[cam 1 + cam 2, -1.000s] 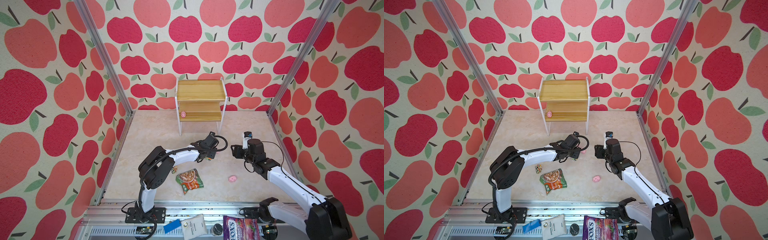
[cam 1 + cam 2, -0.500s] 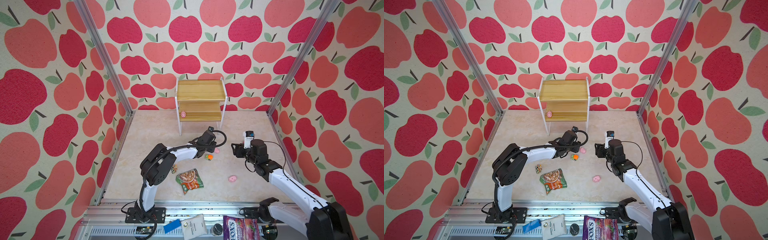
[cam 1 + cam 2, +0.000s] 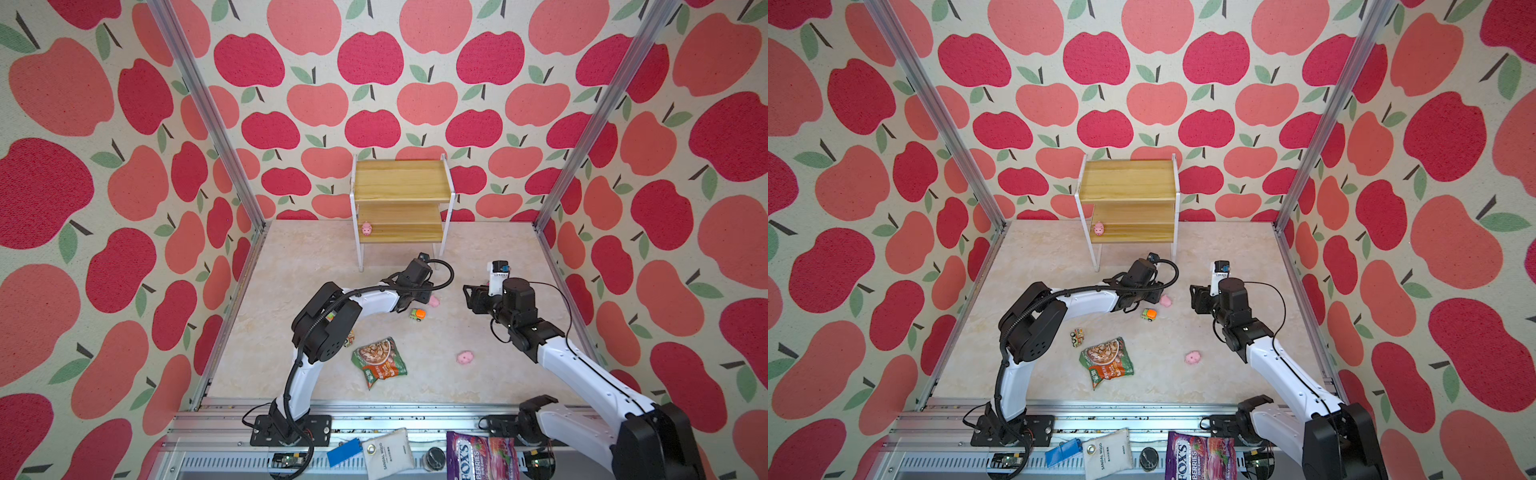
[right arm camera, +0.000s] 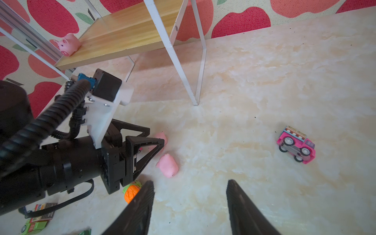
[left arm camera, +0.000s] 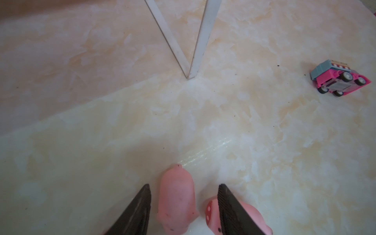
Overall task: Place and organize the plastic toys onto the shelf
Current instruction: 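Lower the left gripper onto a pink pig and close while the right gripper hovers, then lift the pink pig with the left gripper and swing it toward the shelf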
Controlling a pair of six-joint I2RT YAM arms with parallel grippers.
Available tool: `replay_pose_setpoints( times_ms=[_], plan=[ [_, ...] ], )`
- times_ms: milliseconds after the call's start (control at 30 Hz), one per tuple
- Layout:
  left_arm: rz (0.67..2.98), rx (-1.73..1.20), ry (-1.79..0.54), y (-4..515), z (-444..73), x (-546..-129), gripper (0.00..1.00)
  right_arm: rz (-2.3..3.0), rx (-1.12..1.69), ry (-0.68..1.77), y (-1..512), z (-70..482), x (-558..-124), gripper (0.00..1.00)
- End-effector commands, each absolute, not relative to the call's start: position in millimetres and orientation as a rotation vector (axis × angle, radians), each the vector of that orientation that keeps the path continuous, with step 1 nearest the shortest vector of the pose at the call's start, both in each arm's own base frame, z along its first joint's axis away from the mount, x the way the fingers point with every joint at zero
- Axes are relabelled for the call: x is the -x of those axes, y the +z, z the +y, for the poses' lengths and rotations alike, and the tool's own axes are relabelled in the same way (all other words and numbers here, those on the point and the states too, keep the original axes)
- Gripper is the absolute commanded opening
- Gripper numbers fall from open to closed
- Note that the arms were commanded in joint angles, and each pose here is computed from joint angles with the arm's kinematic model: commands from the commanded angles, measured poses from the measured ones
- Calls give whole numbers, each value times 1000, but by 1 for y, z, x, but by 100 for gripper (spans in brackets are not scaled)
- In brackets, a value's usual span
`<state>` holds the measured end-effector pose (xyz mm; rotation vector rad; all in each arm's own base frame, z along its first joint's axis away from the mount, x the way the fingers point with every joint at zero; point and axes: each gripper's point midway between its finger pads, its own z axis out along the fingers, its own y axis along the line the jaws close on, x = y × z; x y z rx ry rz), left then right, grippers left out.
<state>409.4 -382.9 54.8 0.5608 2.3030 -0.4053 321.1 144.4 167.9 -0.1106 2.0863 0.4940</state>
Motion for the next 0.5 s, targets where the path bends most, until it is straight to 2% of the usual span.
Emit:
replay_pose_setpoints(
  times_ms=[0, 200, 367, 467],
  plan=[
    [2349, -581, -388, 42, -381, -410, 52, 2092, 132, 495, 162, 145, -320, 60],
    [2376, -572, -377, 33, -378, -410, 45, 2091, 131, 496, 161, 145, -321, 60],
    [2375, -574, -373, 35, -379, -414, 31, 2093, 132, 494, 162, 144, -321, 60],
    [2342, -575, -384, 51, -381, -417, 27, 2085, 131, 491, 165, 144, -322, 60]
  ],
)
